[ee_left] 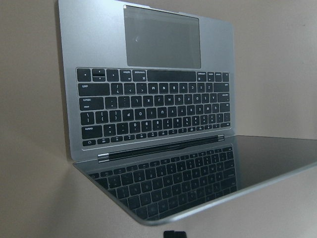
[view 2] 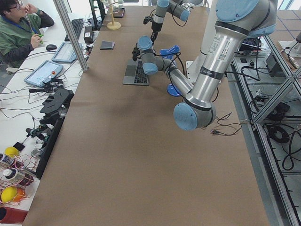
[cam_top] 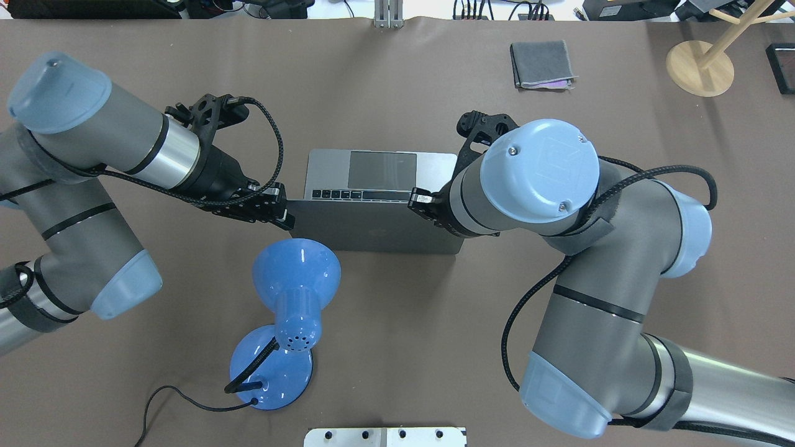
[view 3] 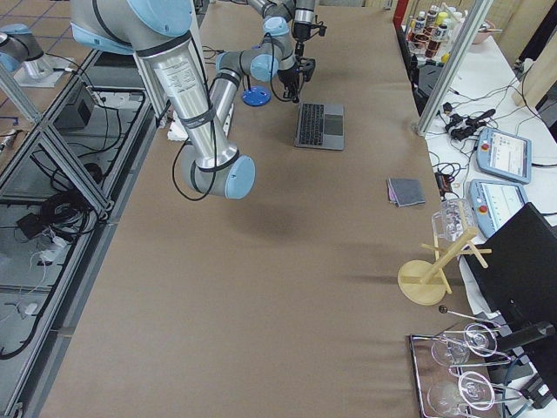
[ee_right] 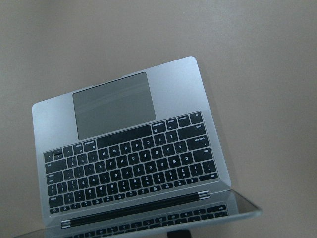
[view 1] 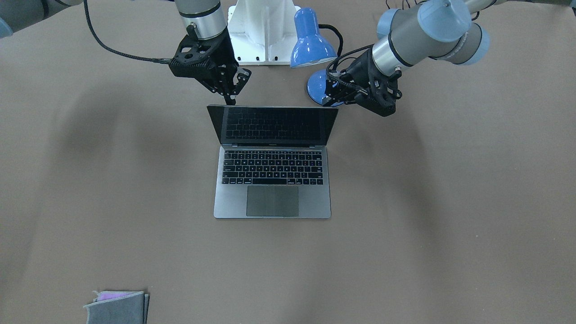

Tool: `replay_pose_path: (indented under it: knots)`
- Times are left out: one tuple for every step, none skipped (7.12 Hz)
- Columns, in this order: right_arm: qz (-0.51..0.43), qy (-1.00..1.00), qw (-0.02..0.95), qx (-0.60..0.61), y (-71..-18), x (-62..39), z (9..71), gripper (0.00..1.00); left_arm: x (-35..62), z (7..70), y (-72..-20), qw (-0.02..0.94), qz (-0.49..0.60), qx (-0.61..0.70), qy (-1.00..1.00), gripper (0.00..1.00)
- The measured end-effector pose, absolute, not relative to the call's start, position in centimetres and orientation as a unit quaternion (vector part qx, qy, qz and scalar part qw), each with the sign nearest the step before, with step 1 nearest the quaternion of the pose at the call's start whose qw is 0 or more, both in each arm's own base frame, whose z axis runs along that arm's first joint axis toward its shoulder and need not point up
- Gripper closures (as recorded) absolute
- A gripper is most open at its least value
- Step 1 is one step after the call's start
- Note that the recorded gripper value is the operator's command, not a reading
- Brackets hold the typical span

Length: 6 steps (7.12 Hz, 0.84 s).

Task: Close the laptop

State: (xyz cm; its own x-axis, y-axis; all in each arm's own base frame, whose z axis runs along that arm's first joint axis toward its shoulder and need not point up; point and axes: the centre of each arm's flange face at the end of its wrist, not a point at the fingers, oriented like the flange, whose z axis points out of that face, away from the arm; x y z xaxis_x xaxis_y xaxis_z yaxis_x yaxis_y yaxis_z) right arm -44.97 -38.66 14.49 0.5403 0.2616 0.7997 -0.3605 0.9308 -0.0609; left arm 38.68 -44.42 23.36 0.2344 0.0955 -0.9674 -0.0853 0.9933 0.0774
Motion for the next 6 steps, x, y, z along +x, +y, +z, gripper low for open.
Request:
replay_pose_path:
  knots:
    - [0.181, -0.444, 0.876, 0.058, -39.4, -45.1, 14.6, 1.0, 39.1, 23.3, -45.0, 0.787, 0.057, 0.005, 0.615, 1.0]
    - [0.186, -0.444, 0.875, 0.06, -40.5, -45.5, 14.8, 1.0, 39.7, 23.1, -45.7, 0.788, 0.059, 0.007, 0.613, 1.0]
    - [0.191, -0.442, 0.874, 0.063, -41.7, -45.8, 15.0, 1.0, 40.1, 23.0, -46.6, 0.789, 0.059, 0.009, 0.611, 1.0]
    - [0.194, -0.439, 0.875, 0.065, -42.8, -46.0, 15.1, 1.0, 40.4, 22.8, -47.8, 0.791, 0.055, 0.012, 0.61, 1.0]
    - [0.196, -0.434, 0.877, 0.068, -43.9, -46.1, 15.3, 1.0, 40.7, 22.6, -49.2, 0.793, 0.053, 0.017, 0.607, 1.0]
    - [0.198, -0.428, 0.879, 0.07, -44.9, -46.4, 15.5, 1.0, 41.1, 22.9, -50.6, 0.797, 0.056, 0.027, 0.601, 1.0]
